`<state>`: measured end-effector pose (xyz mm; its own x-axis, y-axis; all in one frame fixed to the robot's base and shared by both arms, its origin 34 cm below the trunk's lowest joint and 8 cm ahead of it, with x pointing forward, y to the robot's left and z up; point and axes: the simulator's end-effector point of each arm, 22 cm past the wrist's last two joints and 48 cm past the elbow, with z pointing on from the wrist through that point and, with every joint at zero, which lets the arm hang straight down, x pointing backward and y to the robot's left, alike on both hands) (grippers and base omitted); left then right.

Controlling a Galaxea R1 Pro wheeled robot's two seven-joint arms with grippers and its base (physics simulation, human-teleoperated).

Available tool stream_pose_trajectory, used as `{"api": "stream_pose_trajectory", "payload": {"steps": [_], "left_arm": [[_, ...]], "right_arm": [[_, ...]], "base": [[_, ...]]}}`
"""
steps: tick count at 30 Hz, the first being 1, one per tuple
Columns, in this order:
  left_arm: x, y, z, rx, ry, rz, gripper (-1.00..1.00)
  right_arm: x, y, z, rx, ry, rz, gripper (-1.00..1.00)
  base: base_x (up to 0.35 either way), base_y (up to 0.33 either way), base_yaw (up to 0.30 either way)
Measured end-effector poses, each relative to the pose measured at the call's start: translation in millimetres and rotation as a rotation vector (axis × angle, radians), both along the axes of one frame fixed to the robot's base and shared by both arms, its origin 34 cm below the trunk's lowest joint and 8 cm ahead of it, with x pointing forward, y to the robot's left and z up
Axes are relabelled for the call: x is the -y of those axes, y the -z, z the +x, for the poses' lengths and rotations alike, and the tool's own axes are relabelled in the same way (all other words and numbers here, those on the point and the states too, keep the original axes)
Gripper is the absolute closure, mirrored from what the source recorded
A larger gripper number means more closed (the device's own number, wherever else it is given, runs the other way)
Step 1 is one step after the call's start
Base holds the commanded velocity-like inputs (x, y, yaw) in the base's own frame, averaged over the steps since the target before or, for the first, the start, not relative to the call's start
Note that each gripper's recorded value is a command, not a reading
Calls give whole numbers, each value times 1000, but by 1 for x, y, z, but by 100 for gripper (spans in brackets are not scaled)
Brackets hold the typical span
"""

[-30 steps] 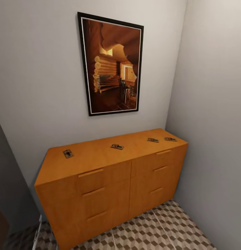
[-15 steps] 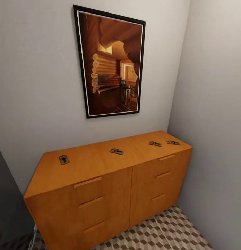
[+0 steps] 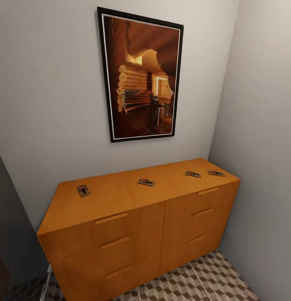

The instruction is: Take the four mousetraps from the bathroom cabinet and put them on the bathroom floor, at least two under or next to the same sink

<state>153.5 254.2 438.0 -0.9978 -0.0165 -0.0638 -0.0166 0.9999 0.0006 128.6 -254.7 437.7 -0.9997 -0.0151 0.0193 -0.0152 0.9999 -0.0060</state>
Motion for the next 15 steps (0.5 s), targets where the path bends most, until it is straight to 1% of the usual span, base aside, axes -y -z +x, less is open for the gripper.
{"api": "stream_pose_trajectory", "payload": {"steps": [4, 11, 15], "left_arm": [[0, 0, 0, 0, 0, 0, -100], [0, 0, 0, -1, 0, 0, -100], [1, 0, -1, -3, -1, -1, -100]], "right_arm": [[0, 0, 0, -1, 0, 0, -100], [0, 0, 0, -1, 0, 0, -100], [0, 0, 0, -1, 0, 0, -100]], "base": [[0, 0, 134], [11, -7, 42], [109, -128, 10]]}}
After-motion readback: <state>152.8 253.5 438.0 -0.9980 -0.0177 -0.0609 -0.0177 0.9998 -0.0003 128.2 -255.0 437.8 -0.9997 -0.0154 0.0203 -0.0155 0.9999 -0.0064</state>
